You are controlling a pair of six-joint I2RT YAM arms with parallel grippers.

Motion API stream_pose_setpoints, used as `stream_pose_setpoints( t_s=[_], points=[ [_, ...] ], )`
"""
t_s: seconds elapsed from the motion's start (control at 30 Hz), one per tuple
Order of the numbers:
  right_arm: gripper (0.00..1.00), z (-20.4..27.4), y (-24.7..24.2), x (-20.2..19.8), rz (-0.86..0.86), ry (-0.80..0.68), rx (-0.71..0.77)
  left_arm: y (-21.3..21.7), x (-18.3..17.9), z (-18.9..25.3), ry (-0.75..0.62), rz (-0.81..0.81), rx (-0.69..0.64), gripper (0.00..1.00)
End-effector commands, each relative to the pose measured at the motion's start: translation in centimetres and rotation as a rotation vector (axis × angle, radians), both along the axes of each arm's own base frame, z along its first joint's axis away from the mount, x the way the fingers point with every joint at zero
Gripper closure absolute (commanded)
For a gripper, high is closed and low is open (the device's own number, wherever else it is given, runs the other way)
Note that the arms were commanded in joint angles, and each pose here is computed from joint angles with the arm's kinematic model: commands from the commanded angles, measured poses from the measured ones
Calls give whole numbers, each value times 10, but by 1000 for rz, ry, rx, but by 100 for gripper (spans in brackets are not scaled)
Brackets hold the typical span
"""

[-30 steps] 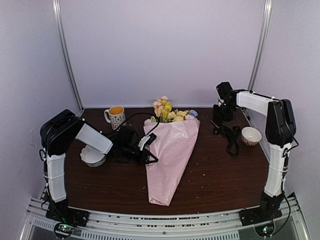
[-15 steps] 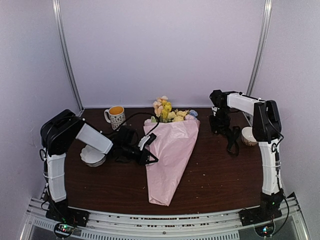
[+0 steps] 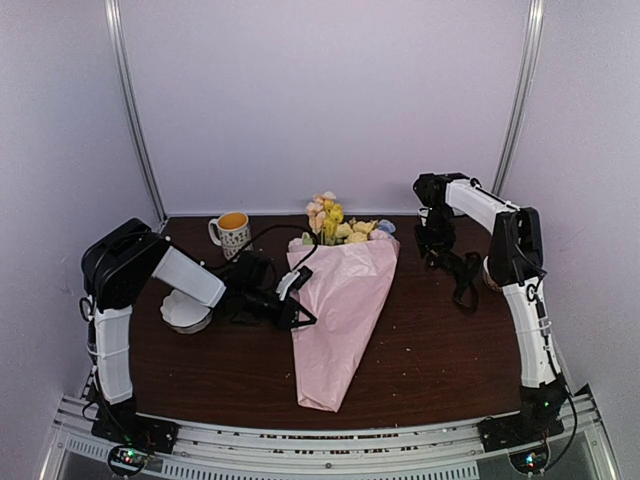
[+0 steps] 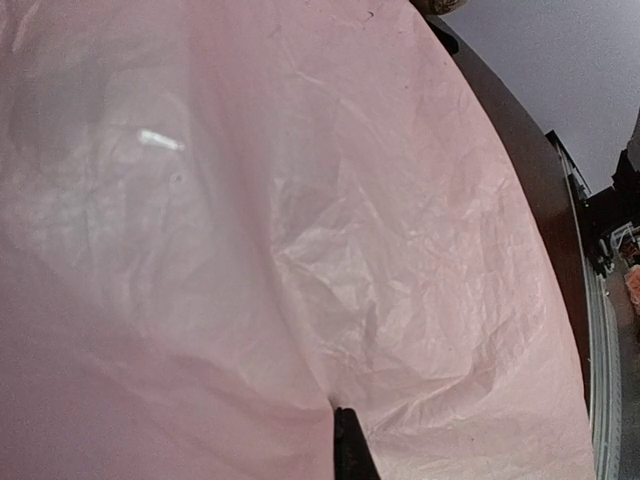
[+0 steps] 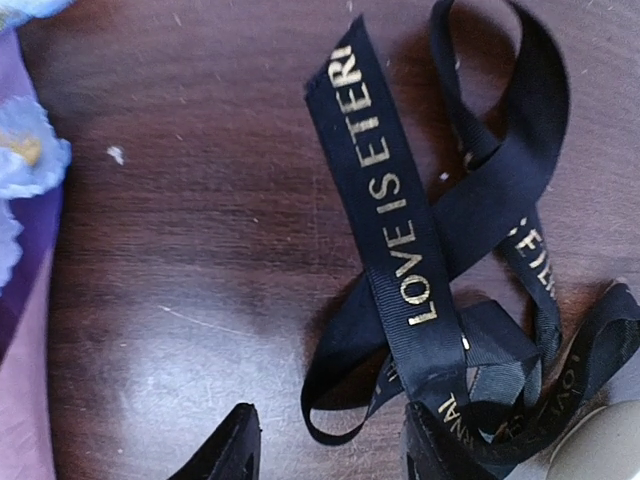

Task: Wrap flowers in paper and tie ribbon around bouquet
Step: Press the fold line on the folded bouquet, then pick up the ribbon from the corner of the board.

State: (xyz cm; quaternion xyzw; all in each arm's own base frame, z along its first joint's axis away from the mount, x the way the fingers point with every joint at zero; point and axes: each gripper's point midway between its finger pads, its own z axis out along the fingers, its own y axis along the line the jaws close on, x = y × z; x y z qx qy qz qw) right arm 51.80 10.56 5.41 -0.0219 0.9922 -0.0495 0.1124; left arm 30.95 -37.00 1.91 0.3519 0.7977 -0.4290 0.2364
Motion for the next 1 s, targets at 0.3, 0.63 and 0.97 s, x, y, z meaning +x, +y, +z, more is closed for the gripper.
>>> stream_pose_setpoints(
  t_s=[0.3, 0.63, 0.97],
  points=[
    [77, -3, -3, -13, 36, 63, -143, 38, -5, -57, 134, 82, 171, 100],
    [63, -2, -4, -11, 25, 49, -145, 41, -3, -58, 139, 91, 173, 100],
    [62, 56, 13, 41, -448, -413, 343, 41, -1, -59, 150, 95, 169, 100]
  ],
)
